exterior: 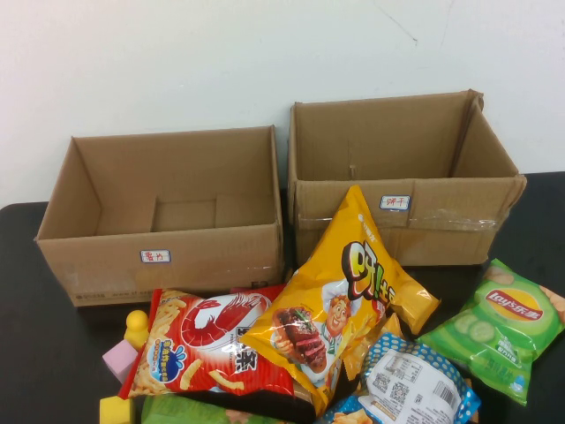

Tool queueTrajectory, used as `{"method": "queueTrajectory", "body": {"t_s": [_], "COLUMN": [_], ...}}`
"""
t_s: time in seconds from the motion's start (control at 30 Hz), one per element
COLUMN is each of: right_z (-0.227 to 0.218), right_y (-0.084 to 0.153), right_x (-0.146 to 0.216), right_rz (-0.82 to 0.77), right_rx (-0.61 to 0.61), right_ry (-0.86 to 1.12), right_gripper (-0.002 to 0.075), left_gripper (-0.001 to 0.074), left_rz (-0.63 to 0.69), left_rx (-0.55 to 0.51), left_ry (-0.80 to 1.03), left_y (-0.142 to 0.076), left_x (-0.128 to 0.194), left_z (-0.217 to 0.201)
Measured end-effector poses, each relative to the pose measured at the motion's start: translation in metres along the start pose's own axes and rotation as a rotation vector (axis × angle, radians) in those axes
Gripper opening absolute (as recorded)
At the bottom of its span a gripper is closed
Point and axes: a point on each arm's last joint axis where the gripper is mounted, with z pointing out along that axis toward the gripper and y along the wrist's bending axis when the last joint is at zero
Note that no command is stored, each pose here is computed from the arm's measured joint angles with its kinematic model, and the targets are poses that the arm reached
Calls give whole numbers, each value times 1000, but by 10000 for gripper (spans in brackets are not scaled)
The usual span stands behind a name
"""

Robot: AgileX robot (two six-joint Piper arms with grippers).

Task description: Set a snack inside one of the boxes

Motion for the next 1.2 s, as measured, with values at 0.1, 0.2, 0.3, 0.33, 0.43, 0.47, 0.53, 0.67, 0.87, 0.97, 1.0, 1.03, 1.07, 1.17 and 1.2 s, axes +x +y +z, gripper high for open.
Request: {"method": "queueTrajectory", "body": {"t_s": [0.1, 0.2, 0.3, 0.33, 0.43, 0.47, 0.53, 0.67, 0.87, 0.97, 1.0, 1.03, 1.07, 1.17, 1.2], "right_z": [0, 0, 0, 0, 0, 0, 0, 0, -1, -5, -6, -9, -12, -21, -25], "right_y": [0, 0, 0, 0, 0, 0, 0, 0, 1, 3, 3, 4, 5, 6, 7], "right_x": [0, 0, 0, 0, 0, 0, 0, -1, -13, -29, -34, -40, -45, -58, -62], "right_rz": [0, 0, 0, 0, 0, 0, -4, -9, -17, -20, -22, -22, -24, -24, -25], "right_rx": [0, 0, 0, 0, 0, 0, 2, 3, -9, -28, -33, -41, -48, -66, -72], "right_ry": [0, 0, 0, 0, 0, 0, 0, -7, -152, -336, -392, -462, -530, -701, -758], "right_gripper": [-1, -1, -1, -1, -1, -1, -1, -1, -1, -1, -1, -1, -1, -1, -1], "left_gripper": [-1, -1, -1, -1, -1, -1, -1, -1, -1, -1, -1, -1, -1, -1, -1], "left_rz": [0, 0, 0, 0, 0, 0, 0, 0, 0, 2, 2, 0, -5, -26, -27], "left_rx": [0, 0, 0, 0, 0, 0, 0, 0, 14, 27, 32, 37, 43, 62, 66], "left_ry": [0, 0, 0, 0, 0, 0, 0, -5, -164, -328, -387, -435, -492, -632, -665], "left_y": [0, 0, 0, 0, 0, 0, 0, 0, -1, -2, -3, -3, -4, -4, -5], "left_x": [0, 0, 0, 0, 0, 0, 0, 0, -14, -28, -33, -37, -42, -53, -55], "left_z": [0, 0, 0, 0, 0, 0, 0, 0, -1, -4, -6, -8, -10, -17, -19]}}
